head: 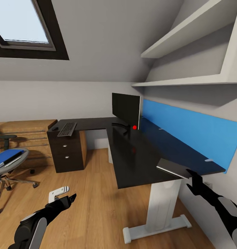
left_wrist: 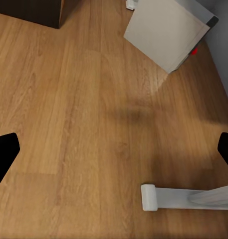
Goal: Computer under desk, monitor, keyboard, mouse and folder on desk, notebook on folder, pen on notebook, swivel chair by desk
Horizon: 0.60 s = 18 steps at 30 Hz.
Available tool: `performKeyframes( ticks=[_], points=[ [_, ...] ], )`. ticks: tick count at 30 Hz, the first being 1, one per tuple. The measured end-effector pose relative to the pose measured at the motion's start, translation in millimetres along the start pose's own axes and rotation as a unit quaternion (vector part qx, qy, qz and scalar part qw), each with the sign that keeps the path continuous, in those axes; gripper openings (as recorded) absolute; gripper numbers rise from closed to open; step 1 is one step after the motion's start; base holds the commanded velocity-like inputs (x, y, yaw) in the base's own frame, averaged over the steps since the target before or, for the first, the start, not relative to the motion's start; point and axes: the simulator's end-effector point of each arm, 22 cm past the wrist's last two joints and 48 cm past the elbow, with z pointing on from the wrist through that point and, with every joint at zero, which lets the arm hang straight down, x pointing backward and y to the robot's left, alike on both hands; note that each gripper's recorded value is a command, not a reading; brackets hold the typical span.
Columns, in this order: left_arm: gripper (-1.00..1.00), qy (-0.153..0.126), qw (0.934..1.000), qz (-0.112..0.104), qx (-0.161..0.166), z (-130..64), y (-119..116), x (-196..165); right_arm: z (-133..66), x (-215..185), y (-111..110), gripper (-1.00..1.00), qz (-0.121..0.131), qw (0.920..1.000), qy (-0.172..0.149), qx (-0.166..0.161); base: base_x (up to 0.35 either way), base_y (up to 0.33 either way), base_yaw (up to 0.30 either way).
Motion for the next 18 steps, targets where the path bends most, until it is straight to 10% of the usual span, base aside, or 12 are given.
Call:
performKeyframes(
  ticks=[18],
  points=[
    [1.00,0.000,1.0000,0.000,0.000,0.0,0.0,0.0,-0.2,-1.9,0.3,1.00,-0.001,1.0000,-0.003,0.000,0.040,-0.010,0.000]
  ],
)
